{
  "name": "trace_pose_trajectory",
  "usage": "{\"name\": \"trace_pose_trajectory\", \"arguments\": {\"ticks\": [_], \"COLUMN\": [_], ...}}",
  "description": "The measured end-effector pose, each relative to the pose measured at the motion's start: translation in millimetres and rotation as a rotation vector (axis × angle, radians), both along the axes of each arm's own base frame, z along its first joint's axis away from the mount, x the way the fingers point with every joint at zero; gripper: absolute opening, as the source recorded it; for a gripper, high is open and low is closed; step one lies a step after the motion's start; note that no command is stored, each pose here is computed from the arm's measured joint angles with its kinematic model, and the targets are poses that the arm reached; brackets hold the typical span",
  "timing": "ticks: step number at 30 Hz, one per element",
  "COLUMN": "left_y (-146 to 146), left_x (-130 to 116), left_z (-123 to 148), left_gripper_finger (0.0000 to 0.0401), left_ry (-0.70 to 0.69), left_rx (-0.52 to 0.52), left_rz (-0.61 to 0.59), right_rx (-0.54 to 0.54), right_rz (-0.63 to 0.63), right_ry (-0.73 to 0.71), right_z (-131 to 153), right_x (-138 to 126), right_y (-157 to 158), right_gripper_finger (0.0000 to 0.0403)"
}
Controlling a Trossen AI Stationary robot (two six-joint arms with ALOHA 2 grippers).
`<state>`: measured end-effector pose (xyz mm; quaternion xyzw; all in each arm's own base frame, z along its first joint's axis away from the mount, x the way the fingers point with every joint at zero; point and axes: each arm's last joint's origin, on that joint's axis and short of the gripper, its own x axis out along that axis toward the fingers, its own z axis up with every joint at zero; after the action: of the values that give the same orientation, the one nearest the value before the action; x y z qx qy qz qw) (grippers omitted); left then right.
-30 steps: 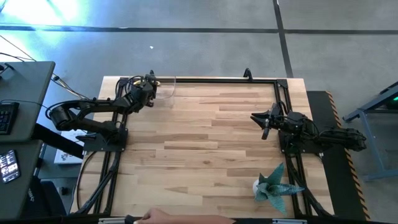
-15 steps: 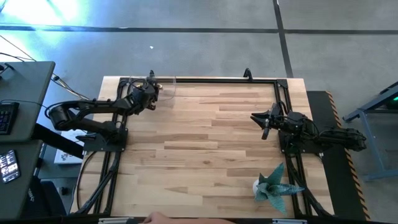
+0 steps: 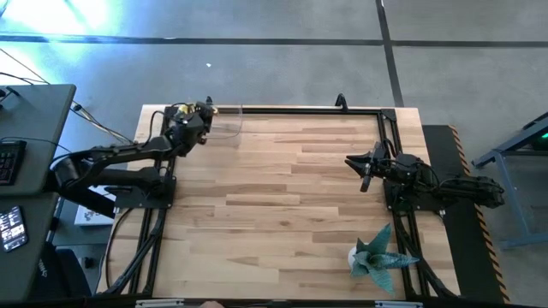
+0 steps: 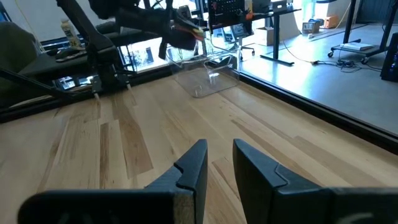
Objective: Nest measuring cups in basket
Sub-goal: Put the stacked, colored measuring cups into the transparent bin
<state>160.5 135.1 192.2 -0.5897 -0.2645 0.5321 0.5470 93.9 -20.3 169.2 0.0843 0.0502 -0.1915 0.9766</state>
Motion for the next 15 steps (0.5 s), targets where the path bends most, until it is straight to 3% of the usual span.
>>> {"name": "trace_pose_trajectory", "arguments": {"ticks": [15], "left_y": [-3.9], "left_x": [-12.2], "left_z": [30.4], "left_gripper_finger": [0.0087], "left_ry": [0.095], "left_rx": [0.199], "left_rz": [-0.119], "right_rx": [-0.001], "right_rz": [0.000], "right_ry": [0.001], "right_z": [0.0], "right_x": [0.0], "right_y": [0.0], "right_gripper_finger": [0.0069]}}
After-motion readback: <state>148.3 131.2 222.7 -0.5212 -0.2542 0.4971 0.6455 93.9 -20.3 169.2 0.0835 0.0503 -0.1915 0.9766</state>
